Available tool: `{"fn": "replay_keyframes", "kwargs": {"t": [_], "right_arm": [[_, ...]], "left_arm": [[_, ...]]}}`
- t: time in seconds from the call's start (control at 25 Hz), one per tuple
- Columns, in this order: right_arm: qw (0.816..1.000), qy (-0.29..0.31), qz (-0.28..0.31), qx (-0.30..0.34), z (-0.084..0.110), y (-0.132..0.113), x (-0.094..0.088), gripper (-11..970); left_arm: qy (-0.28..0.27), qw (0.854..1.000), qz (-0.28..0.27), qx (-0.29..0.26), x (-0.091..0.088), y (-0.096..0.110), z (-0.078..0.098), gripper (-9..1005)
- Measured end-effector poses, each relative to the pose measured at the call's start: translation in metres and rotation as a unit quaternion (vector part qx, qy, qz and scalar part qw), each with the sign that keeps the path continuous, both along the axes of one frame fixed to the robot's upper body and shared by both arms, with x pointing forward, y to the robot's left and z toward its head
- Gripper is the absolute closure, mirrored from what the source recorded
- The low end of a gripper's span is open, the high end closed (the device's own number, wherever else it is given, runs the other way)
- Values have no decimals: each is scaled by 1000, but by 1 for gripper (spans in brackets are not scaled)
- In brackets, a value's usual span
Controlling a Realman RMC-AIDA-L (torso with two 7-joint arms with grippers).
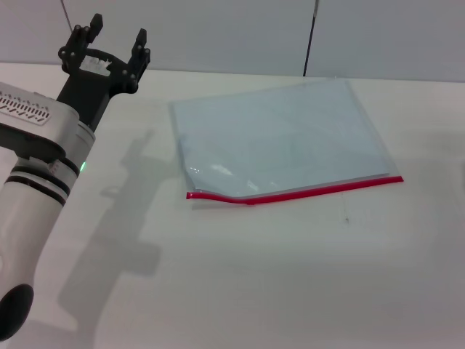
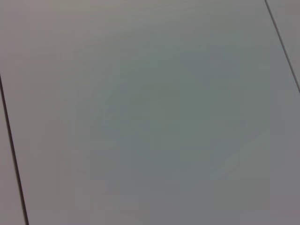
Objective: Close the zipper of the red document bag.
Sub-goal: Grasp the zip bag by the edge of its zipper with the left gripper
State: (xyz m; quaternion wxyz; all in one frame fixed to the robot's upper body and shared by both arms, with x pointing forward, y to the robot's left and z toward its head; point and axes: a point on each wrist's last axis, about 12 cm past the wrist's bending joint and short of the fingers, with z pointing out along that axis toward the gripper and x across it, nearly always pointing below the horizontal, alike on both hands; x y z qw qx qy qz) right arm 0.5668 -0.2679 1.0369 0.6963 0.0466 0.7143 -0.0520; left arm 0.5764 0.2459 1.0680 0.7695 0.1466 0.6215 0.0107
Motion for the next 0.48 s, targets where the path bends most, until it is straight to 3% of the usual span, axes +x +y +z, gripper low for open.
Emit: {"fn": "replay_keyframes", "kwargs": {"t": [0.2, 0.48], "right_arm": [[1000, 0, 0, 0, 0, 0, 0, 324], [1000, 17, 0, -4, -5, -3, 0, 324]], "left_arm": [[15, 1000, 0, -1, 2, -1, -3, 306], [61, 998, -29, 1, 11, -22, -2, 306]]}}
